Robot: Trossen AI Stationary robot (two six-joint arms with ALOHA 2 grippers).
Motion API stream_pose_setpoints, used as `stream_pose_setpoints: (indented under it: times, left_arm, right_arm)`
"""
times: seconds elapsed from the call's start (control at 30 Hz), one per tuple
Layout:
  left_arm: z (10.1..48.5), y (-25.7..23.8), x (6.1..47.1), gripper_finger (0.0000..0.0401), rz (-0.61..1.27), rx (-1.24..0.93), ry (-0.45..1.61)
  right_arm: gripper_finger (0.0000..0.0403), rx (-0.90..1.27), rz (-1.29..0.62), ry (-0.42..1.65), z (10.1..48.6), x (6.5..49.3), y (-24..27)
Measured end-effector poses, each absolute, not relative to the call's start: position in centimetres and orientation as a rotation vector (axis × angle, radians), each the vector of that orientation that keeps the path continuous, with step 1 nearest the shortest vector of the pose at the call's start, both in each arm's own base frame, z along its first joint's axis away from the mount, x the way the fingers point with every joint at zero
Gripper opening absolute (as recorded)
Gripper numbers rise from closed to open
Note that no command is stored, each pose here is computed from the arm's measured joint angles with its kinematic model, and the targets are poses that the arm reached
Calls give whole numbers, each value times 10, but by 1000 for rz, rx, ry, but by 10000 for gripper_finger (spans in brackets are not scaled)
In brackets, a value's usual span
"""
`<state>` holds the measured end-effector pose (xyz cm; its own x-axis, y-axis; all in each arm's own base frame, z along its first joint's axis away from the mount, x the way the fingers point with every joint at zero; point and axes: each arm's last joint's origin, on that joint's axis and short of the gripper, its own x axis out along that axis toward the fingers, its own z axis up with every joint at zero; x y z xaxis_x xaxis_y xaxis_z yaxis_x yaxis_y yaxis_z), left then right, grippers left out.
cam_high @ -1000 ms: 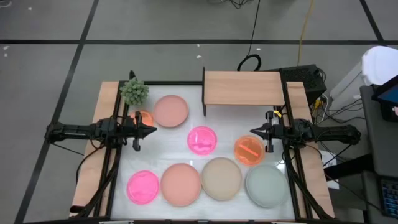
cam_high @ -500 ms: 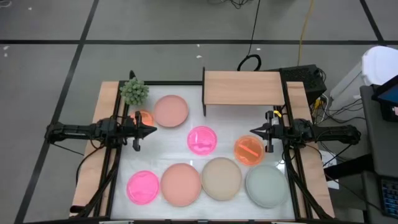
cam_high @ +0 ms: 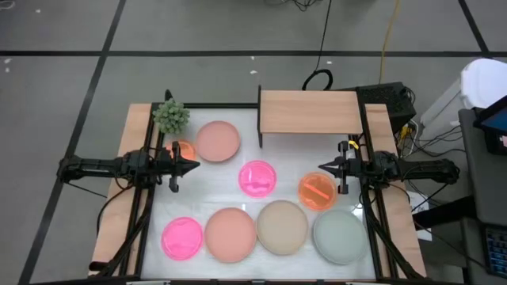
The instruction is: Place and stack plates onto a shelf
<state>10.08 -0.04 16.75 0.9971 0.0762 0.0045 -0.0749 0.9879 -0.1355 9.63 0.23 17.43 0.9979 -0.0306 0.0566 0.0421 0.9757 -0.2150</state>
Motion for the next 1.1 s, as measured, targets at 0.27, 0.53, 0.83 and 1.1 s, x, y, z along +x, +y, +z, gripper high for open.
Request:
stream_pose_setpoints:
  times: [0.27, 0.53, 0.83, 1.1]
  left_arm:
    - [168, 0, 101, 1, 75, -136, -10]
    - [168, -1, 101, 1, 70, -136, -10]
    - [168, -1, 101, 1, 71, -136, -10]
    - [168, -1, 101, 1, 72, -136, -9]
  right_arm:
    - [0, -218, -37, -54, 174, 96, 2]
    - [0, -218, -37, -56, 175, 96, 2]
    - [0, -147, -40, -128, 182, 96, 2]
    - [0, -36, -33, -100, 194, 102, 3]
